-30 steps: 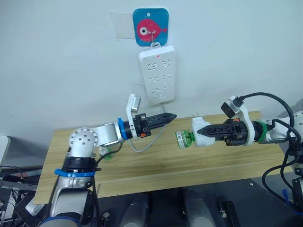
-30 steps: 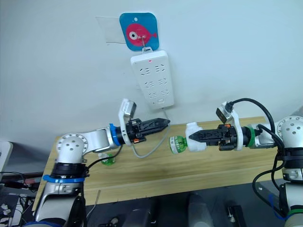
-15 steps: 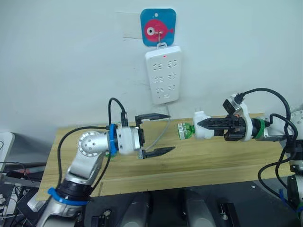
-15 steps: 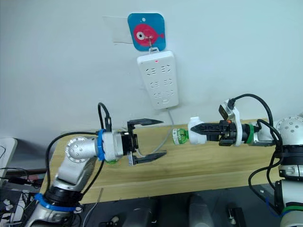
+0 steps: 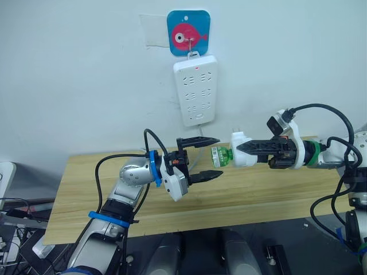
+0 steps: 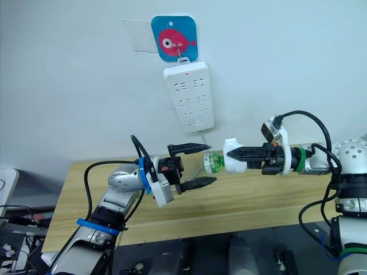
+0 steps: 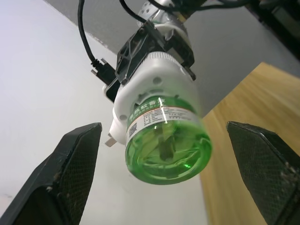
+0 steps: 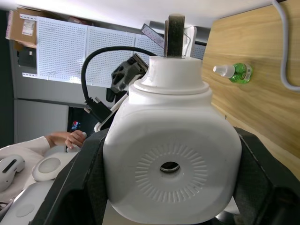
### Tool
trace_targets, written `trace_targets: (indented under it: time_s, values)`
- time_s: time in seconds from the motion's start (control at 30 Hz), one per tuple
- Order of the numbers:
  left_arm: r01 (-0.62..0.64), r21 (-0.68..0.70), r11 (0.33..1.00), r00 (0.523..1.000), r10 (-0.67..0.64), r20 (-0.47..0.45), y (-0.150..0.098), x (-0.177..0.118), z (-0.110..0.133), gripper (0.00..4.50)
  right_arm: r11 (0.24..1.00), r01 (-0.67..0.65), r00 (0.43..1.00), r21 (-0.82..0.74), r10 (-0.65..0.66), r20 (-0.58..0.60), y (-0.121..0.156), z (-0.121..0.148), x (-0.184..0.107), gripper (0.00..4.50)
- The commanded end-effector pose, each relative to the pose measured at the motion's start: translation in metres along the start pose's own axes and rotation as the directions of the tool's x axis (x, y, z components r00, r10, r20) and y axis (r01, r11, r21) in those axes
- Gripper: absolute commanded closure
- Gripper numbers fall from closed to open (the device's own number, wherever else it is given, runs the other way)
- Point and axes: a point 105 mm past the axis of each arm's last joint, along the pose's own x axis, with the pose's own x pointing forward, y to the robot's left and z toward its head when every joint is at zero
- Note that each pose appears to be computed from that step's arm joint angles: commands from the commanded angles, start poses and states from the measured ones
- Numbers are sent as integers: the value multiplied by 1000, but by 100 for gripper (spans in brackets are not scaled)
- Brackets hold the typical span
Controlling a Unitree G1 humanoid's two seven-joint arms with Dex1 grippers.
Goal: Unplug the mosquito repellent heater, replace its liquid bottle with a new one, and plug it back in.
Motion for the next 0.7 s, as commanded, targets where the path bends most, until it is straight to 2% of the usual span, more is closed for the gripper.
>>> trace_targets:
  time_s: [0.03, 0.1, 0.2, 0.37, 0.4, 0.7]
  values:
    - [-17, 46, 999, 1000, 17, 13, 4, 1, 2, 4, 998, -56, 998, -35, 56, -10, 14, -1, 2, 152]
    - [-19, 52, 998, 1000, 18, 15, 3, 2, 1, 4, 998, -55, 998, -35, 55, -9, 14, -1, 2, 152]
    - [-32, 60, 998, 999, 30, 26, 5, 4, 2, 60, 998, -55, 998, -35, 55, -8, 14, -1, 3, 152]
    - [-41, 65, 997, 998, 39, 40, 6, 8, 3, 217, 998, -57, 998, -34, 56, -14, 14, -3, 4, 152]
    - [-45, 69, 997, 998, 42, 45, 7, 8, 4, 231, 998, -56, 998, -34, 55, -16, 14, -3, 4, 152]
    - [-27, 35, 999, 998, 26, 51, 4, 12, 5, 231, 998, -47, 999, -30, 47, -15, 13, -3, 5, 152]
